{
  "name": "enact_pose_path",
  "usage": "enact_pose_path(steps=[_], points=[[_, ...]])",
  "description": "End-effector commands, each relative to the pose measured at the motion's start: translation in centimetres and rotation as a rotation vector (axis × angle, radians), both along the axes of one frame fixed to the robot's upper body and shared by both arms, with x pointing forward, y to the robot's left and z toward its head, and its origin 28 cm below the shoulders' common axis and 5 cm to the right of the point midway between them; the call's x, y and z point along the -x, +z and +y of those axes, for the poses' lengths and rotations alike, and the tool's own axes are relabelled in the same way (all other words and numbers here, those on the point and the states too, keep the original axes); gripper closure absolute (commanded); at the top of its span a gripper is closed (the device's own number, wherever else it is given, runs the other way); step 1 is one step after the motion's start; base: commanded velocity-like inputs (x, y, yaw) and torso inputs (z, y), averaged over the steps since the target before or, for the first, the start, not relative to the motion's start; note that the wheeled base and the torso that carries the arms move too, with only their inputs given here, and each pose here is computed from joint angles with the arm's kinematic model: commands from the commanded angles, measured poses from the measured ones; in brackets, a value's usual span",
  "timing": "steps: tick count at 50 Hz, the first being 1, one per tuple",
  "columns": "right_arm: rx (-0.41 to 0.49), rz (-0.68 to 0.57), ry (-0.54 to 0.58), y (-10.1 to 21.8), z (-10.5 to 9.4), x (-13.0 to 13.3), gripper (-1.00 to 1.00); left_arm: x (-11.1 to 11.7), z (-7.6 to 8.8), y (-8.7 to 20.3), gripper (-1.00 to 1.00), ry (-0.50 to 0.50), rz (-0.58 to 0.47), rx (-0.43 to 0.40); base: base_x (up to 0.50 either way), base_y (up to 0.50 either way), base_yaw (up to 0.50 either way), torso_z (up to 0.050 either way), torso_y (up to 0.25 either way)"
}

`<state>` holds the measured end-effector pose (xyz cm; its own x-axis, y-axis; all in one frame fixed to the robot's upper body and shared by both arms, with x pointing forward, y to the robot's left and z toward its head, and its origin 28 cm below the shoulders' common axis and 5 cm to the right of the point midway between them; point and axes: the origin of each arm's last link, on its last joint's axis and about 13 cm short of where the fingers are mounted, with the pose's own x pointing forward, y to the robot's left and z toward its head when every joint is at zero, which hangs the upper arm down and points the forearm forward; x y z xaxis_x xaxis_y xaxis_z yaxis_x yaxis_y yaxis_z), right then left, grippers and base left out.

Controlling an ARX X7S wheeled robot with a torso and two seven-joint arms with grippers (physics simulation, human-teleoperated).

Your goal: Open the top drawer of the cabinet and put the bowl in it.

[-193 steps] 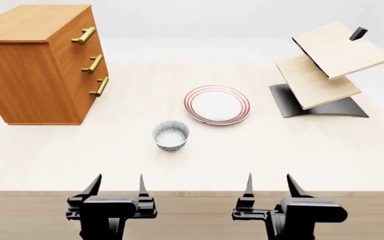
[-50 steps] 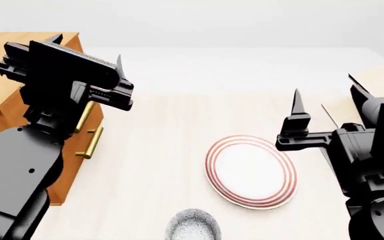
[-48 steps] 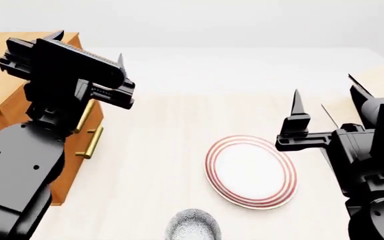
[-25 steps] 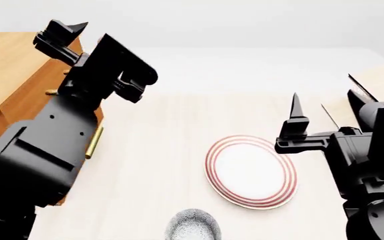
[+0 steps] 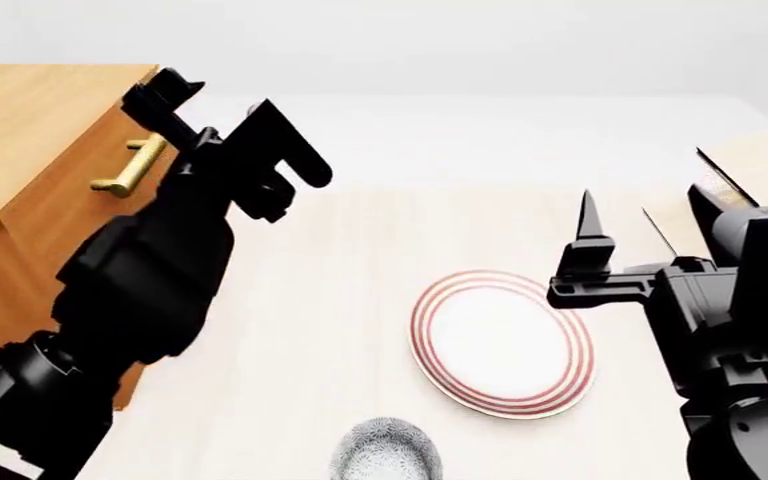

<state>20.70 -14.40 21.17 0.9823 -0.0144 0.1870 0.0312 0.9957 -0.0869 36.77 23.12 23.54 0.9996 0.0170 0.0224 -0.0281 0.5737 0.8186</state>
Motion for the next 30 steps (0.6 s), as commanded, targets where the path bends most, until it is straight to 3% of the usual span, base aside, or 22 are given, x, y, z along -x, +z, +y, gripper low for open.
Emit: enact_pose_path(steps=[1,18,30], points=[[-0.006,0.006,0.001,-0.4,0.0,-0.1,-1.0,-1.0,0.3,-1.1,-1.0,0.061,0.046,-0.069,0.0,0.0,0.0,0.0,0.0],[-0.012,0.016,-0.005,-0.8,-0.1,-0.2,-1.0,-1.4,1.3,-0.4,-1.0,0.124,0.036,-0.077,0.0,0.0,0.0,0.0,0.0],[-0.014,0.018,-0.001,-0.9,-0.1,-0.2,-1.0,-1.9,1.8,-1.8,-1.0,0.15,0.063,-0.086,0.0,0.0,0.0,0.0,0.0]])
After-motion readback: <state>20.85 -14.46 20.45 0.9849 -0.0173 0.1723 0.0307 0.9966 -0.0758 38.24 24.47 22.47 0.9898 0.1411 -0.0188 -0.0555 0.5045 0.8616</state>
